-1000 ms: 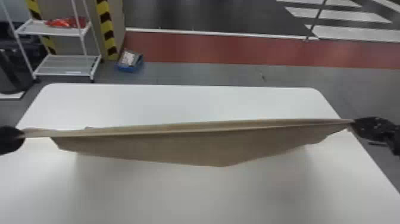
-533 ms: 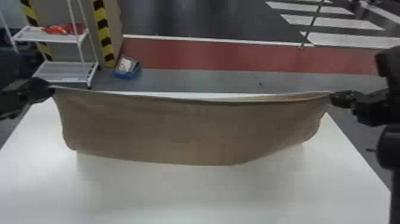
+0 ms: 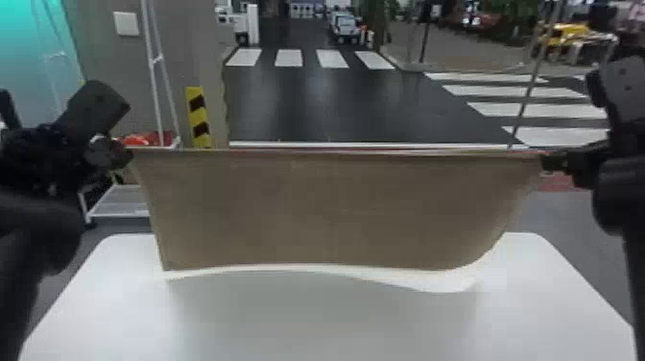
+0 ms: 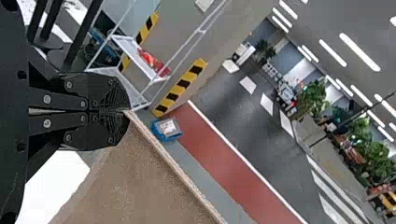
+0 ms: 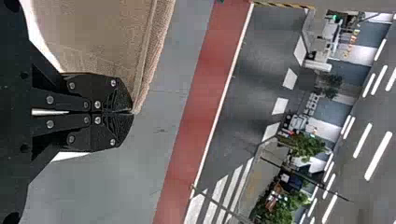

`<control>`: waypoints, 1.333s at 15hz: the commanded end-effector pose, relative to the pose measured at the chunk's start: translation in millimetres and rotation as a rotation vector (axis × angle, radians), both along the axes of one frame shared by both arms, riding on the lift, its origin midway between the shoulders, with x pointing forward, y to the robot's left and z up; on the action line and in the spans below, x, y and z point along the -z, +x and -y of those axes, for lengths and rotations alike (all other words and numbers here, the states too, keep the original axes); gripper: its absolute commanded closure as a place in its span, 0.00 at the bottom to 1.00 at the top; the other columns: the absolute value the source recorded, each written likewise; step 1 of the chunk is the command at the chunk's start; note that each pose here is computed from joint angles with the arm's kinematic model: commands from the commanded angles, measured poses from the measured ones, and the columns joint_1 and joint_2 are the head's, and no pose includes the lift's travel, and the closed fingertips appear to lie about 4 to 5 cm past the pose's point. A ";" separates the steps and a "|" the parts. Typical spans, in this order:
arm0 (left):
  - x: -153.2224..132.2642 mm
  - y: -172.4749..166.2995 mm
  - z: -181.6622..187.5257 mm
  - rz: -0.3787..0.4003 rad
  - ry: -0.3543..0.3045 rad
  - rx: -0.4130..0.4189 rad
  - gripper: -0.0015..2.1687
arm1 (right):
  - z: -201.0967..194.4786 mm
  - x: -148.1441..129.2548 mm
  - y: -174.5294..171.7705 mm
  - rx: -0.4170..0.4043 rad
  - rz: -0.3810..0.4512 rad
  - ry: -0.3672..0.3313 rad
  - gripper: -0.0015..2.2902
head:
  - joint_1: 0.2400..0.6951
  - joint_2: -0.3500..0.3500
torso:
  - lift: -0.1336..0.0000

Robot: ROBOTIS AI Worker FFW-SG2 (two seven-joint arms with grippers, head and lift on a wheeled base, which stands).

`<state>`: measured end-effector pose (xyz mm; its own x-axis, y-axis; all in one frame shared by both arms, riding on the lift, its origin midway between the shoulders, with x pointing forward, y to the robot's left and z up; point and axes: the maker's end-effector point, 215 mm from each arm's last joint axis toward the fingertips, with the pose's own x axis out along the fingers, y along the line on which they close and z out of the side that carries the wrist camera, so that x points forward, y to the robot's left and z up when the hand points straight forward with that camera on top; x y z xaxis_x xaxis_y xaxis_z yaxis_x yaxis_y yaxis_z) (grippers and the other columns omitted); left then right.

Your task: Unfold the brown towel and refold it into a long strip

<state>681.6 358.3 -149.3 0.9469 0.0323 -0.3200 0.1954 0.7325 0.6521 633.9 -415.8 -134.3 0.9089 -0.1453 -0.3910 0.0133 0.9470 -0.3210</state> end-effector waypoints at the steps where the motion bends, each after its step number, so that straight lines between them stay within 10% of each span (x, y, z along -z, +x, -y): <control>1: -21.2 -22.4 -18.0 0.055 -0.037 -0.034 0.98 | 13.0 -18.4 -11.5 0.021 0.035 0.026 0.88 | 0.32 0.43 | 0.08; 5: 40.0 -98.7 -37.7 0.029 0.012 -0.028 0.98 | 25.4 68.3 -83.1 -0.023 -0.036 0.034 0.88 | 0.32 0.44 | 0.08; 11: 187.8 -196.5 -28.5 -0.142 0.140 0.059 0.98 | 17.7 187.2 -190.3 -0.186 -0.172 -0.056 0.88 | 0.99 0.43 | 0.08; 15: 259.0 -241.1 -33.4 -0.278 0.155 0.084 0.98 | 7.8 232.4 -222.9 -0.263 -0.234 -0.069 0.88 | 1.00 0.43 | 0.08; 20: 255.7 -257.2 -58.8 -0.312 0.187 0.066 0.98 | 5.0 233.9 -226.7 -0.304 -0.252 -0.057 0.88 | 1.00 0.46 | 0.08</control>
